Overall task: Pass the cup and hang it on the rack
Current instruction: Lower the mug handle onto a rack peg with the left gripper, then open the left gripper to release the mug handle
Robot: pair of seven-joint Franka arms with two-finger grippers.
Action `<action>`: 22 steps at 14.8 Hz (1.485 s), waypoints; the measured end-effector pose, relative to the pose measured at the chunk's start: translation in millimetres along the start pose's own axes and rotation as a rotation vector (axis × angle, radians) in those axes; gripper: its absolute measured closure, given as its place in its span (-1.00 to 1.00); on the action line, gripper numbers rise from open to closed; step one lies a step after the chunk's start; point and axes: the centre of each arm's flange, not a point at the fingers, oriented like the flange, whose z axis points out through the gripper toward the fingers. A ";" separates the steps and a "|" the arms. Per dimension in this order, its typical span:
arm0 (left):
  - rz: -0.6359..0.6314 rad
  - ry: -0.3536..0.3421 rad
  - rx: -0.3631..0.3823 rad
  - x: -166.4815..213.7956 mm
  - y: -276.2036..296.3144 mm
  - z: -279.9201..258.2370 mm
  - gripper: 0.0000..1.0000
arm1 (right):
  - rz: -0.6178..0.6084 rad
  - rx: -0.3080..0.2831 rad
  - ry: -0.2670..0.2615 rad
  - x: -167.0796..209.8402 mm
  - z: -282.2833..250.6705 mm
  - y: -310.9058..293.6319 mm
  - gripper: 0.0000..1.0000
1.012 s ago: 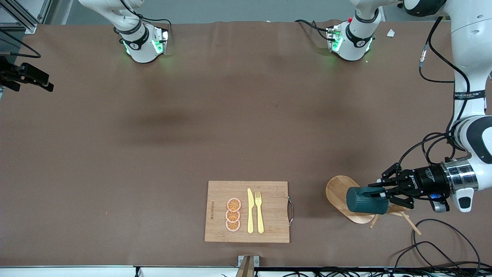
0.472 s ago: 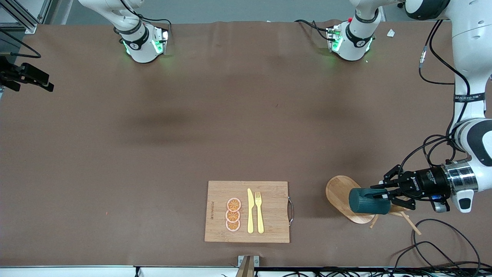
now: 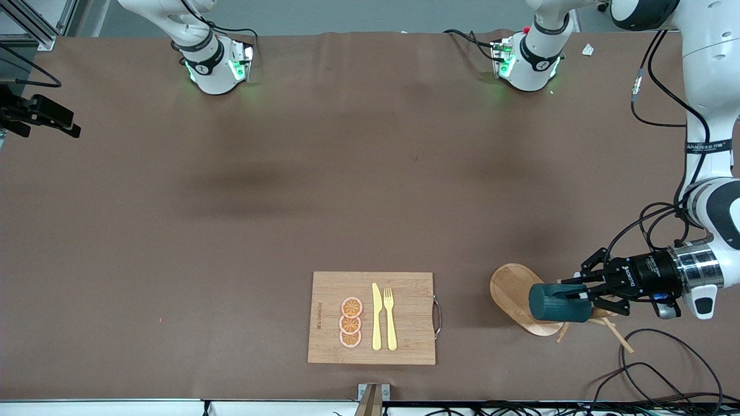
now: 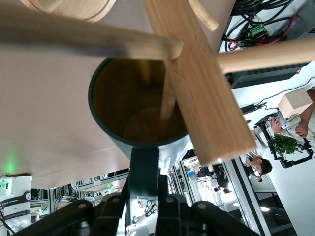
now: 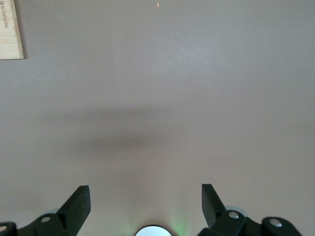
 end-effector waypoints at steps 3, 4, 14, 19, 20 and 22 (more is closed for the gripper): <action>-0.009 -0.003 0.005 5.9 -1.7 3.6 0.58 | 0.000 0.000 0.000 0.0 0.1 -0.1 -1.00; -0.010 -0.003 0.006 7.3 -2.1 4.4 0.58 | 0.000 0.000 0.000 0.0 0.1 -0.2 -1.00; -0.031 -0.031 -0.023 20.6 -3.7 -2.5 0.58 | 0.000 0.000 -0.002 -0.1 0.2 -0.3 -1.00; -0.035 -0.037 -0.027 22.9 -4.1 -2.1 0.47 | 0.000 0.000 -0.003 -0.3 0.4 -0.3 -1.00; -0.038 -0.038 -0.028 24.5 -4.5 -2.2 0.46 | -0.001 0.000 -0.004 -0.3 0.5 -0.3 -1.00; -0.041 -0.037 -0.029 26.9 -5.0 -3.0 0.23 | -0.001 0.000 -0.004 -0.4 0.5 -0.3 -1.00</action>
